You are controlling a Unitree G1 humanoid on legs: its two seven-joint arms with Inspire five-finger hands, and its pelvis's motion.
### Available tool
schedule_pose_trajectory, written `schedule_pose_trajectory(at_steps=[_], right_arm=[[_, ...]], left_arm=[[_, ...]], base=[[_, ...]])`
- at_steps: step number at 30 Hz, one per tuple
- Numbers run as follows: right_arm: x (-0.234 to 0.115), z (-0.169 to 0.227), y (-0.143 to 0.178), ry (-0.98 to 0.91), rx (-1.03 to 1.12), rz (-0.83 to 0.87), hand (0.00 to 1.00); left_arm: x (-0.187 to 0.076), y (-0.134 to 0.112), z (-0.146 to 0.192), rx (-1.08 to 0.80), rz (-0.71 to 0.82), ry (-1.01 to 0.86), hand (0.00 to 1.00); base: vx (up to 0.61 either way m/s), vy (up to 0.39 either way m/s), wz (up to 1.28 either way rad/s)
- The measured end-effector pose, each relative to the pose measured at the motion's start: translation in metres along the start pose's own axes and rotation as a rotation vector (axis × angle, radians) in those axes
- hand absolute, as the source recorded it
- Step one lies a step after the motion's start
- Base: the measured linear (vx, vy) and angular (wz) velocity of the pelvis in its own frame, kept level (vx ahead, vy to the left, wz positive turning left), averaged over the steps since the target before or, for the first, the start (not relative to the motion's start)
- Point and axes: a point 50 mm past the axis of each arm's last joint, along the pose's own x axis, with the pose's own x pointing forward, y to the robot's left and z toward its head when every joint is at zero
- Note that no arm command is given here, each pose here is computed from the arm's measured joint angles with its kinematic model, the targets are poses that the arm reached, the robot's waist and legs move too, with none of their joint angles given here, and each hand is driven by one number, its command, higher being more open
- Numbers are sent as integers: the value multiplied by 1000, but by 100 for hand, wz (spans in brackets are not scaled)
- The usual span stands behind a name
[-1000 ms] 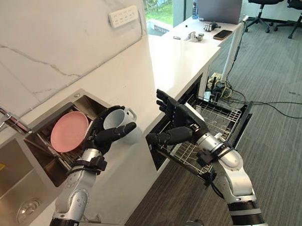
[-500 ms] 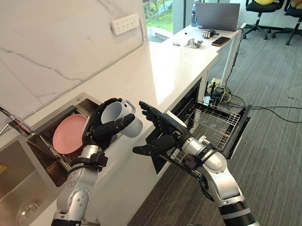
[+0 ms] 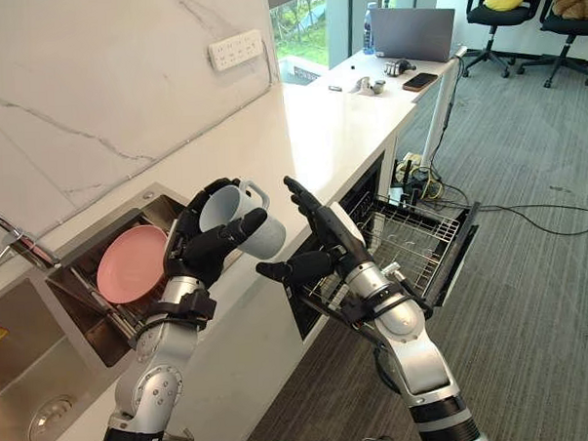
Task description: Walk over to the sink, pick up the cup, carry it to the dishwasher, place the cup inside the dishwasher, then close the dishwasher door
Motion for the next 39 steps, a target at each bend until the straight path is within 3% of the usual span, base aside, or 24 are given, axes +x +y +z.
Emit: schedule_pose_trajectory(at_steps=[14, 15, 35, 36, 39], right_arm=[[16, 7, 26, 1, 16, 63, 100], [18, 8, 28, 7, -8, 60, 0], [21, 7, 28, 28, -142, -76, 0], [21, 7, 27, 28, -142, -79, 0], [20, 7, 26, 28, -143, -100, 0]], left_arm=[[0, -5, -6, -20, 9, 44, 0], [0, -5, -7, -20, 12, 46, 0], [3, -13, -8, -25, -14, 59, 0], [3, -13, -8, -23, -19, 59, 100], [3, -13, -7, -15, -47, 59, 100]], base=[[0, 0, 0], [0, 0, 0], [-2, 0, 0], [0, 0, 0], [0, 0, 0]])
